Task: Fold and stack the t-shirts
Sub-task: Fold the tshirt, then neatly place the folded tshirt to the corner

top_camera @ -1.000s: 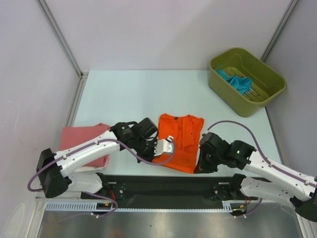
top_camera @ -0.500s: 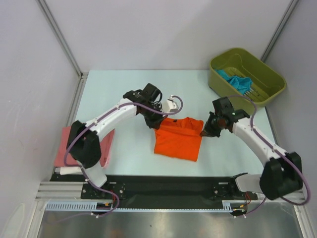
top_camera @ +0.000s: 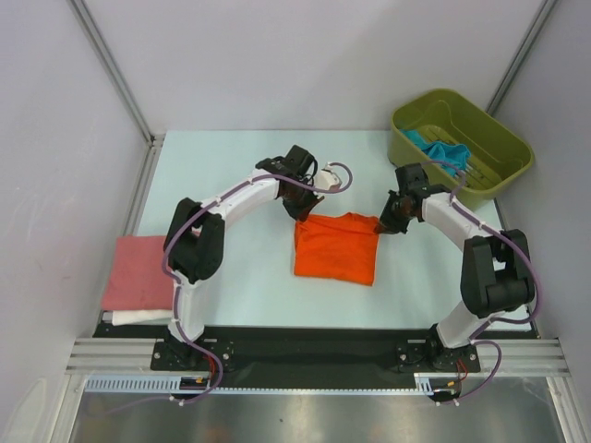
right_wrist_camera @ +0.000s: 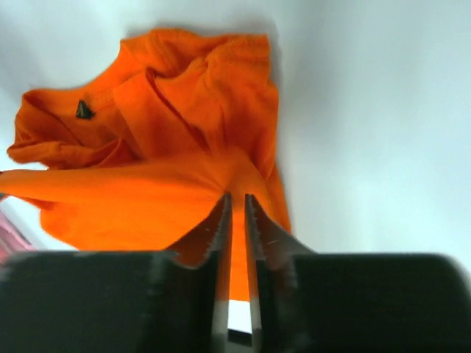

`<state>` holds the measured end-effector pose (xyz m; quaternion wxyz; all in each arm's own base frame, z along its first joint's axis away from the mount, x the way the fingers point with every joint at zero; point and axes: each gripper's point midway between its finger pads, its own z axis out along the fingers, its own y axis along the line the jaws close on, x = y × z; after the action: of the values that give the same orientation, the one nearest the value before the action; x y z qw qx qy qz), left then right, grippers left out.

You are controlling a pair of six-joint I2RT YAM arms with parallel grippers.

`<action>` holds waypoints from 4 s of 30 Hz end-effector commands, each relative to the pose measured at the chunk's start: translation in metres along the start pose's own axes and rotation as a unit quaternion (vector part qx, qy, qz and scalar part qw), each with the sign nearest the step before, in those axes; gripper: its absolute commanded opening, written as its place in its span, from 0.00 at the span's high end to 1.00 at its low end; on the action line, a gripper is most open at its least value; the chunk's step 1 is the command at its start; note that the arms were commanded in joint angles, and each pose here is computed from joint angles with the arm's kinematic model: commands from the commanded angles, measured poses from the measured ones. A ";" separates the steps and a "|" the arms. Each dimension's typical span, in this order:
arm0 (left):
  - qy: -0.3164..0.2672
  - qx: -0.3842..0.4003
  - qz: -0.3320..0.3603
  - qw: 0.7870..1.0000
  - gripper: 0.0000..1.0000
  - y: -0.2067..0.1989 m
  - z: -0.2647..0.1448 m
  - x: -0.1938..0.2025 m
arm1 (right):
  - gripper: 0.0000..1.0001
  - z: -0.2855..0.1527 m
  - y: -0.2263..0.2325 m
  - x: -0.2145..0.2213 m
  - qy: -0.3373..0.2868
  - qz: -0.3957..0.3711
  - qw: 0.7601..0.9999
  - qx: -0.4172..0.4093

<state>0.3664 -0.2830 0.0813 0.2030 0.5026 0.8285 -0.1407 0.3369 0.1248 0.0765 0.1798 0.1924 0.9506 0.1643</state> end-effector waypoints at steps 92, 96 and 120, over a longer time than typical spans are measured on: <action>0.139 -0.090 -0.034 0.986 1.00 -0.017 -0.170 0.177 | 0.35 -0.069 -0.047 0.021 -0.116 -0.025 0.993 -0.012; 0.160 -0.106 -0.023 0.981 1.00 -0.021 -0.189 0.190 | 0.35 -0.069 -0.046 0.020 -0.116 -0.023 0.993 -0.014; 0.238 -0.299 0.046 0.923 1.00 0.003 -0.308 0.216 | 0.35 -0.071 -0.041 0.011 -0.119 -0.031 0.992 -0.015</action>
<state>0.2246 0.0021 0.2202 0.1426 0.4754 0.8453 0.1979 0.2758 0.0784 0.1076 0.2816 0.1861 0.9294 0.1492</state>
